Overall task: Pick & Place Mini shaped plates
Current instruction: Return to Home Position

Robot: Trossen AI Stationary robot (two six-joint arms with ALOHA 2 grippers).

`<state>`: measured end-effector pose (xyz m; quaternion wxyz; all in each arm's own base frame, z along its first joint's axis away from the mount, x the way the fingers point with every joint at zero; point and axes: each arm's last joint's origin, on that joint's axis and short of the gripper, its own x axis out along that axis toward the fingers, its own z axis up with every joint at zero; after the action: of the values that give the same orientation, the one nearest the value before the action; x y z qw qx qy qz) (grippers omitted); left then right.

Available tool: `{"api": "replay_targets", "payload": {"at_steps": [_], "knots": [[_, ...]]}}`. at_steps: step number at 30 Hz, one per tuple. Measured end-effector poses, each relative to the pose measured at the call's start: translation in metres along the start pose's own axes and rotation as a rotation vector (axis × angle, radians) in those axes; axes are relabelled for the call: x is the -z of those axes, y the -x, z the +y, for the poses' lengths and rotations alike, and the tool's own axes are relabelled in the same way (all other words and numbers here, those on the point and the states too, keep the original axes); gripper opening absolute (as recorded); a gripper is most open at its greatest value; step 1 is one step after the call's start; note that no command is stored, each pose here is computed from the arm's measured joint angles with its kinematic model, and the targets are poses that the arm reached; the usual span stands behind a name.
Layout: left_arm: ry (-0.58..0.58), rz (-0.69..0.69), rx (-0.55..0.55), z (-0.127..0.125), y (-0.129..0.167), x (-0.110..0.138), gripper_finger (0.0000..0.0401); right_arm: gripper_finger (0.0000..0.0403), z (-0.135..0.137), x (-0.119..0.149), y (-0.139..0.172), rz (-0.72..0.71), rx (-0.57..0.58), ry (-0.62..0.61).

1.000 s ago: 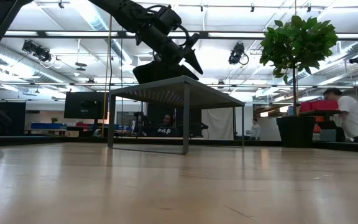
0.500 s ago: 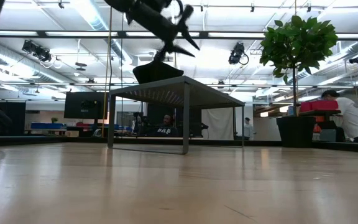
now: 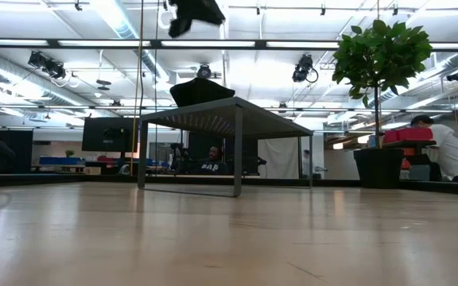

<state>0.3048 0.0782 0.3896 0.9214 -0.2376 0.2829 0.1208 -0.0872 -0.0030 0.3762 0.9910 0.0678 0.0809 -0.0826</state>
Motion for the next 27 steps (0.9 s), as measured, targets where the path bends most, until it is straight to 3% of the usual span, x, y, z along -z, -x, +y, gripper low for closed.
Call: {"api": "replay_targets", "payload": {"at_steps": [5,11,20,27], "knots": [[-0.141,0.001,0.065,-0.03,0.035,0.014,0.0007,0.002,0.0,0.0,0.0,0.0,0.0,0.0],[-0.264,0.009,0.041,-0.045,0.067,0.038,0.0007,0.002,0.0,0.0,0.0,0.0,0.0,0.0],[-0.231,-0.093,0.158,-0.023,0.078,0.113,0.0003,0.002,0.0,0.0,0.0,0.0,0.0,0.0],[-0.268,-0.167,0.152,0.009,0.091,0.165,0.0002,0.002,0.0,0.0,0.0,0.0,0.0,0.0]]}}
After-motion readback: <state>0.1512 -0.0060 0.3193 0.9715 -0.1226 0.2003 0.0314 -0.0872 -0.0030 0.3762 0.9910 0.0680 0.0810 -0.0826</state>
